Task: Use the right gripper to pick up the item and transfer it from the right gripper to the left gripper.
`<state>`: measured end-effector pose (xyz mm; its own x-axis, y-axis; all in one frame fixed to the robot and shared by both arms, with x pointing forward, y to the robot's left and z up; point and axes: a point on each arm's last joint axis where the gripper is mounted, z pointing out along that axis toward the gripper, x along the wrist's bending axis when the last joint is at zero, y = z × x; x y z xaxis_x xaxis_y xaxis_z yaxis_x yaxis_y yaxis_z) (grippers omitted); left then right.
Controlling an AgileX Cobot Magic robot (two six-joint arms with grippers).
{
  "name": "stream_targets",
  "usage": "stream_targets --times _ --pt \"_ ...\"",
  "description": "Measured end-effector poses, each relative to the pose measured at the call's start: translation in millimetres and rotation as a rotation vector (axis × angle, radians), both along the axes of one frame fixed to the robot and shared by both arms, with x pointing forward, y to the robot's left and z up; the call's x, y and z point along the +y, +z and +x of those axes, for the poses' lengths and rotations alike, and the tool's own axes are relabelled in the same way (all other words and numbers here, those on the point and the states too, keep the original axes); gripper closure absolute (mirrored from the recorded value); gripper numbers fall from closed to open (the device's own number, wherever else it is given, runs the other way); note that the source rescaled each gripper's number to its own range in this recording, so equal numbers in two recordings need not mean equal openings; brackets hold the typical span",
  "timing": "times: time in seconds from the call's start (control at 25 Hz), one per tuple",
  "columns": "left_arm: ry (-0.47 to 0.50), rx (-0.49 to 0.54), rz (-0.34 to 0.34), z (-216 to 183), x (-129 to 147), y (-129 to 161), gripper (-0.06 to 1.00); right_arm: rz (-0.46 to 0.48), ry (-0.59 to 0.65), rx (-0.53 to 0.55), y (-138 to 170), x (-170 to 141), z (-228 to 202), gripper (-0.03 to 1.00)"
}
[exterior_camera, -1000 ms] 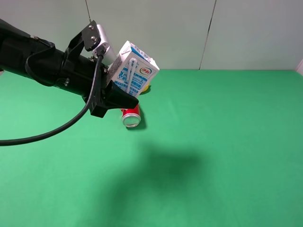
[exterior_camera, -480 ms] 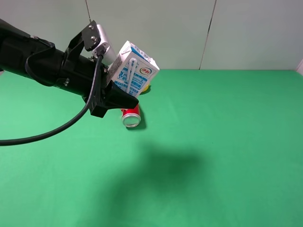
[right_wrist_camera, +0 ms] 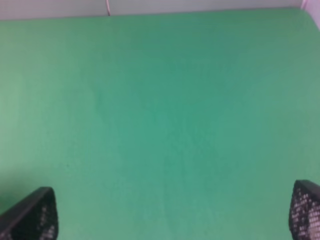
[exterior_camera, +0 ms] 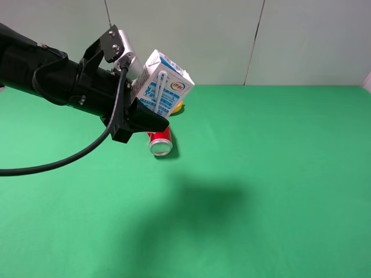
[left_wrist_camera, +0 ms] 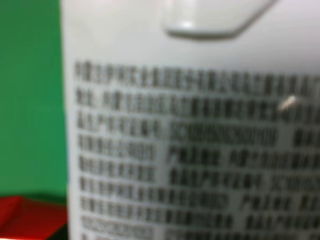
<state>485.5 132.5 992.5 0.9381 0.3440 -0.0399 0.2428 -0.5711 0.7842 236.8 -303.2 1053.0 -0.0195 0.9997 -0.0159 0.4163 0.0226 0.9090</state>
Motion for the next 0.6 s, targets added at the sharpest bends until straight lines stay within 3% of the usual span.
stream_targets --times 0.6 --pt "0.424 -0.136 0.053 25.3 23.8 15.1 0.94 0.000 -0.002 0.001 -0.1 0.0 -0.1 -0.03"
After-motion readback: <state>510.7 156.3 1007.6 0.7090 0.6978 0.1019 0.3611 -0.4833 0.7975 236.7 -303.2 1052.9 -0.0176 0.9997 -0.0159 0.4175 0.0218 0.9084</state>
